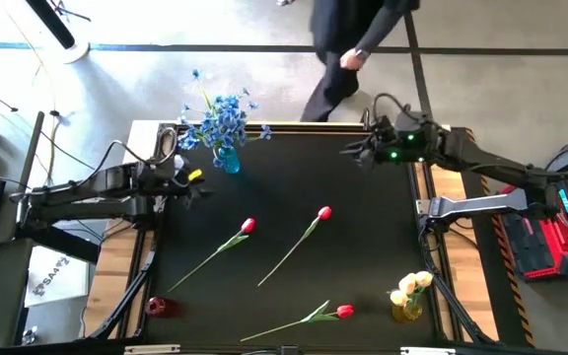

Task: Sort flowers into vase by color
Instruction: Put the top left red tulip into the red vase

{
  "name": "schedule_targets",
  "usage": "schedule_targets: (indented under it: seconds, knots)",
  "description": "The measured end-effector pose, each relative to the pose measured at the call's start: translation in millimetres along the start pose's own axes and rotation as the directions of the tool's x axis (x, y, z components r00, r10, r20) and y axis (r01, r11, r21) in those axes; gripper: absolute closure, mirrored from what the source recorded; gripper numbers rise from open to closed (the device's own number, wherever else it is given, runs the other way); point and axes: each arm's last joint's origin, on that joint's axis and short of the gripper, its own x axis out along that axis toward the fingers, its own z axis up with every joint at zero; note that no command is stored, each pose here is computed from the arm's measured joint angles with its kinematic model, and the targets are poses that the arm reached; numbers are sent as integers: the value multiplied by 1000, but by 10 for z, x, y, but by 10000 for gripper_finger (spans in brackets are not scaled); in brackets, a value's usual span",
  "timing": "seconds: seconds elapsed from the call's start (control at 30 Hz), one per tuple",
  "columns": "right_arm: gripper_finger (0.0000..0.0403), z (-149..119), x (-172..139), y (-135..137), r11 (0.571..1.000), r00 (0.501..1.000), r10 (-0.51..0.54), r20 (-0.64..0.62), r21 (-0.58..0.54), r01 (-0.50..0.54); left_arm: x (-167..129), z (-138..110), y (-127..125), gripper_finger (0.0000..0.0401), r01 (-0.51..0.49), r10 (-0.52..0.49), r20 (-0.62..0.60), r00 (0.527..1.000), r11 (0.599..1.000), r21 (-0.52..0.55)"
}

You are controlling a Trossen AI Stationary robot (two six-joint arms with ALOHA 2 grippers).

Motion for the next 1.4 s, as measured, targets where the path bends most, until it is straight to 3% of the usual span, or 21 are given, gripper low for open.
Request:
schedule_targets:
  seconds: [0.23,0.57,1.0,1.4]
  knots:
    - [226,-305,186,-92,998,995,-34,-95,55,39,64,-94,-220,108,75,-77,-143,987,997,-17]
    - [226,-658,457,-191,994,966,-93,-241,40,105,311,-325,-586,117,120,-113,-320,941,993,2]
    - [226,-711,529,-224,983,952,-184,-244,-49,178,652,-745,-982,118,101,-90,-451,888,995,0]
    - [226,-774,516,-195,985,939,-164,-302,6,174,846,-1060,-1195,154,90,-114,-498,860,993,-73]
